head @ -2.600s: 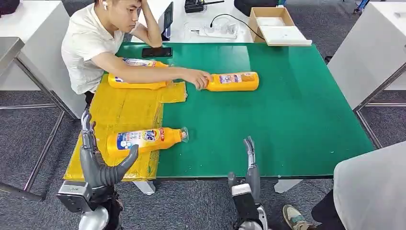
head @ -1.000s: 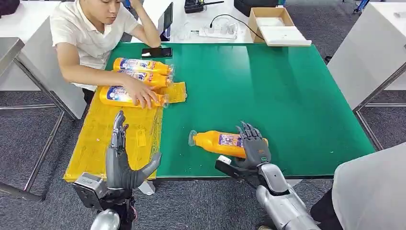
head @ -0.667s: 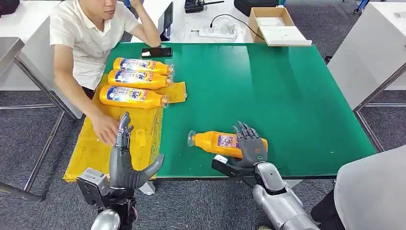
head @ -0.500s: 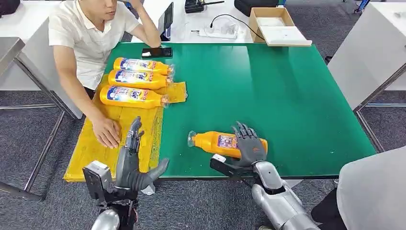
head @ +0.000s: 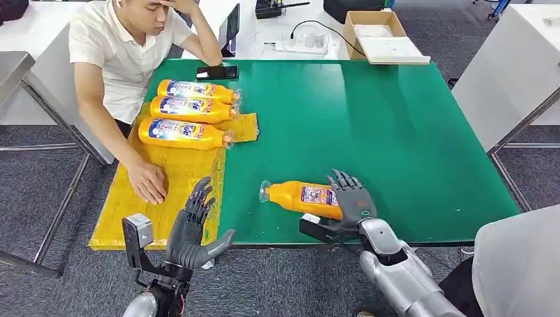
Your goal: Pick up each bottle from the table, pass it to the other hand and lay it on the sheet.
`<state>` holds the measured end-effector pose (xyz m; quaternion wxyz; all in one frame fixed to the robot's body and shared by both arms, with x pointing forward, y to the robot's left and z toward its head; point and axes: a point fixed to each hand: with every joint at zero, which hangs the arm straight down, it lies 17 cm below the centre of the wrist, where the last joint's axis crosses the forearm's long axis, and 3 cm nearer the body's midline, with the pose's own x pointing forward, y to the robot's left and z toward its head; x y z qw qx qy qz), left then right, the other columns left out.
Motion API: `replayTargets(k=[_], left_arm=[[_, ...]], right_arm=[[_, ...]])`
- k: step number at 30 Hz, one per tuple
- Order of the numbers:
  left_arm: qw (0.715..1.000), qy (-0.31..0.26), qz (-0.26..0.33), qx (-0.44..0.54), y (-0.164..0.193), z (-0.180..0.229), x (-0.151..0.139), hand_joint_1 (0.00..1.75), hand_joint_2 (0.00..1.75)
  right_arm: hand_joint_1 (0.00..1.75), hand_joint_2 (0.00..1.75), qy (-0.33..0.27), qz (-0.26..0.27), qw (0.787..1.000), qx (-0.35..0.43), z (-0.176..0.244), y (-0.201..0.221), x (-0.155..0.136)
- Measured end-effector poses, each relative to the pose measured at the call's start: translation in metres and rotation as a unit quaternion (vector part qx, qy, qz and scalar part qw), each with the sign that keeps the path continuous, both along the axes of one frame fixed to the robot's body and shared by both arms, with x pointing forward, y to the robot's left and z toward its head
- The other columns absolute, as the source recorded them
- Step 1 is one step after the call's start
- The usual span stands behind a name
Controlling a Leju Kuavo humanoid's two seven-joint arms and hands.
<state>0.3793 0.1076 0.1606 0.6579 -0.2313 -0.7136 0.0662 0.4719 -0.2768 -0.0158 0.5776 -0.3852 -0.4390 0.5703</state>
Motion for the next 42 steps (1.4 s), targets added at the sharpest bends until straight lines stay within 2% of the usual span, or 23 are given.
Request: replayTargets(k=[5, 9, 11, 12, 13, 17, 23, 26, 39, 42], left_arm=[[1.000, 0.005, 0.019, 0.021, 0.007, -0.006, 0.001, 0.00, 1.75], [0.985, -0.039, 0.116, 0.119, 0.036, 0.000, 0.009, 0.00, 1.75], [0.979, -0.052, 0.137, 0.139, 0.042, 0.006, 0.013, 0.00, 1.75], [0.979, -0.054, 0.140, 0.139, 0.042, 0.008, 0.014, 0.00, 1.75], [0.978, -0.056, 0.143, 0.140, 0.042, 0.011, 0.015, 0.00, 1.75], [0.977, -0.060, 0.149, 0.137, 0.043, 0.013, 0.015, 0.00, 1.75], [0.976, -0.070, 0.161, 0.126, 0.046, 0.018, 0.019, 0.00, 1.75], [0.975, -0.077, 0.165, 0.125, 0.046, 0.021, 0.023, 0.00, 1.75], [0.974, -0.077, 0.177, 0.123, 0.048, 0.018, 0.028, 0.00, 1.75], [0.968, -0.094, 0.206, 0.104, 0.058, 0.026, 0.024, 0.00, 1.75]], right_arm=[[0.00, 1.75, 0.007, -0.013, 1.000, -0.020, -0.001, -0.022, -0.005], [0.00, 1.75, 0.011, -0.023, 0.999, -0.033, -0.005, -0.036, -0.015], [0.00, 1.75, 0.014, -0.025, 0.999, -0.040, -0.006, -0.040, -0.018], [0.70, 1.75, 0.016, -0.027, 0.999, -0.041, -0.007, -0.040, -0.019], [1.75, 1.75, 0.019, -0.028, 0.999, -0.041, -0.007, -0.041, -0.019], [1.75, 1.75, 0.019, -0.015, 1.000, -0.005, -0.011, -0.035, -0.025], [1.75, 1.75, -0.001, 0.021, 0.991, 0.133, -0.012, 0.012, -0.021], [1.75, 1.75, -0.002, 0.033, 0.983, 0.179, -0.015, 0.034, -0.022], [1.75, 1.75, 0.003, 0.009, 0.971, 0.240, -0.024, 0.054, -0.018], [1.75, 1.75, 0.000, 0.004, 0.953, 0.302, -0.021, 0.060, -0.020]])
